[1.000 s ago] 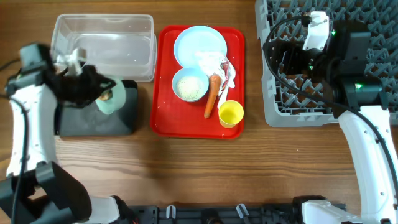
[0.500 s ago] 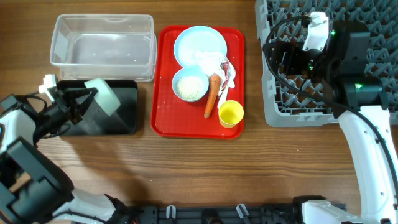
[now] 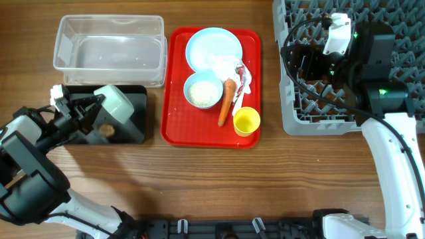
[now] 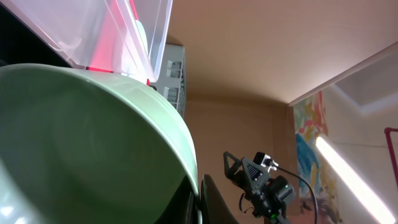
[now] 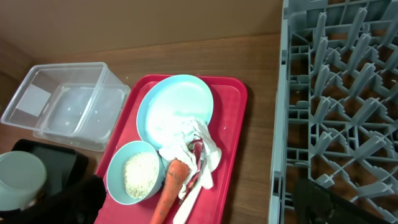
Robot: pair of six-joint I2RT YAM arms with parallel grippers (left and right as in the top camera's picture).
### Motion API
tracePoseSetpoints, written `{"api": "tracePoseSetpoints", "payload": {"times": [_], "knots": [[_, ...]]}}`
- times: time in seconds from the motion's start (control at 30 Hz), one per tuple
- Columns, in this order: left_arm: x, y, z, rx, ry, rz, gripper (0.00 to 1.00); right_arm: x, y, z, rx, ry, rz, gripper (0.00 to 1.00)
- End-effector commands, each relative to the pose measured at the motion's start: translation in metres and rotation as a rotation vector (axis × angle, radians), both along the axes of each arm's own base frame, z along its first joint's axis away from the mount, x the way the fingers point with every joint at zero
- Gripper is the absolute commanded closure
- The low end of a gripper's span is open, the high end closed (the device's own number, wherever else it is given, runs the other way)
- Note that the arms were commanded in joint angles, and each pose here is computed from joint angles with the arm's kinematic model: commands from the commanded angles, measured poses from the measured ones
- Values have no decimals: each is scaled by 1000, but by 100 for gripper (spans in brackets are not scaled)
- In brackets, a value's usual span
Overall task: Sort waste into correct bins and load items into the dishwasher rack
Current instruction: 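Carry the bowl left and tip the scrap onto the black tray, then return the emptied bowl to the red tray with the left gripper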
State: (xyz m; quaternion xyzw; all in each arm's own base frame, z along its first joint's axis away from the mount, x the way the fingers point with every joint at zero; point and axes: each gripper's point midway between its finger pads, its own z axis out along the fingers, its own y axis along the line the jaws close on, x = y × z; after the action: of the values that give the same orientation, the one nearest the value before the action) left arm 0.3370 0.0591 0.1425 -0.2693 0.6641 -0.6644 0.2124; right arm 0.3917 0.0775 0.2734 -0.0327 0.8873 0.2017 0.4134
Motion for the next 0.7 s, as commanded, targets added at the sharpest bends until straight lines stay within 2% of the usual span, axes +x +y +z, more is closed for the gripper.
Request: {"api": "tracePoseSetpoints", "payload": {"times": [0.0,0.1,0.17,0.3,0.4,0.53,0.67], "knots": [[3,-3,23,28,-86,-8,96,4,-2,10,8,-26,-12,1],[5,-28,49,207,-159,-93,96,5,-2,11,8,-30,-12,1],[2,-54,65,372,-189,-168,96,5,-2,11,7,-30,-12,1],[-9,-107,73,754,-148,-270,96,5,-2,11,6,-31,-15,1],[-19,-135,58,1020,-59,-299,96,7,-6,10,-9,-32,-33,1],[-27,-169,25,1288,42,-342,96,7,-6,10,-8,-31,-33,1],[-35,-205,-9,1399,58,-455,96,6,-6,10,-8,-31,-33,1]]}}
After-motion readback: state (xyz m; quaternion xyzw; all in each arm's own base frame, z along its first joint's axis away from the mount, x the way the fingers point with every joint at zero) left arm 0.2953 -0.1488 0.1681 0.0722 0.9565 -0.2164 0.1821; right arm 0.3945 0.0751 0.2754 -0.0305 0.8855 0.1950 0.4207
